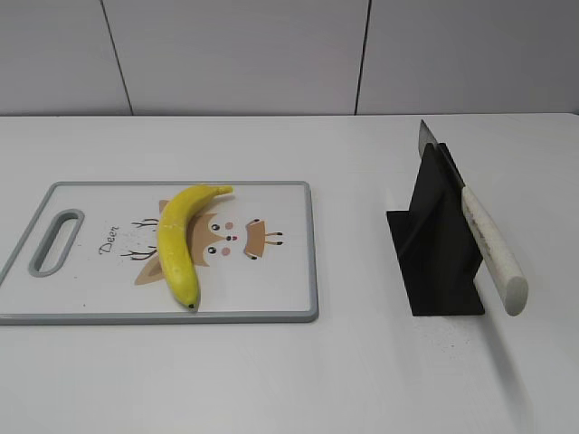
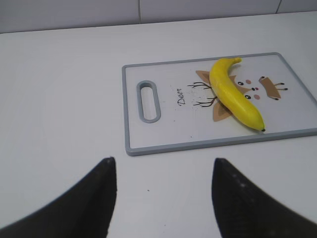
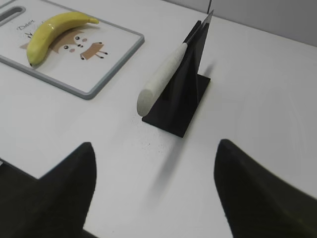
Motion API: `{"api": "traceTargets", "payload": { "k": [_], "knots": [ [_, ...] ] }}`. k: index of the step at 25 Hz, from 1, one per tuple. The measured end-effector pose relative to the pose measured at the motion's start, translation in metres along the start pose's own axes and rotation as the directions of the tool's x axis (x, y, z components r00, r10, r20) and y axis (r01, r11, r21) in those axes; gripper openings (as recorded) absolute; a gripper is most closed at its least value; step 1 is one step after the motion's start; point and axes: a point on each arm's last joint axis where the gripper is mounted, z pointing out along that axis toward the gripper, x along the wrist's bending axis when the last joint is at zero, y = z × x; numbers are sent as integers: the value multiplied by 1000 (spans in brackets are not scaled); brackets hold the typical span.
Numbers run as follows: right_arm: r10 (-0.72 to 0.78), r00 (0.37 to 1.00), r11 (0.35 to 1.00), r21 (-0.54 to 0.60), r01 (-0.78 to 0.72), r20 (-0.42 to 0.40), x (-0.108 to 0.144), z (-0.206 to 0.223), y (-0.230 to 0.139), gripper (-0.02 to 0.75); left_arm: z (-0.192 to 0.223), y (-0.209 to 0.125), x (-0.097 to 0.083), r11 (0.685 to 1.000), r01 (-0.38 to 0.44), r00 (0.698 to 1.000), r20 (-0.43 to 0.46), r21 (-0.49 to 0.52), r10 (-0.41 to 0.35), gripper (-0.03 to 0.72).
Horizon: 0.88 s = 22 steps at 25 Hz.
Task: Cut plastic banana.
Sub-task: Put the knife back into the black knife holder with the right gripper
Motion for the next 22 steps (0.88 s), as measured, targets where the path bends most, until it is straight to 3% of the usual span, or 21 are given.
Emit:
{"api": "traceTargets", "payload": {
  "k": [18, 22],
  "knots": [
    [6, 1000, 1000, 16, -6, -6, 1, 7, -10, 579, 0, 0, 0, 1000, 2, 1000, 0, 0, -2, 579],
    [42, 997, 999, 17, -44, 63, 1, 7, -10, 578, 0, 0, 0, 1000, 2, 1000, 0, 0, -2, 579]
  ]
}}
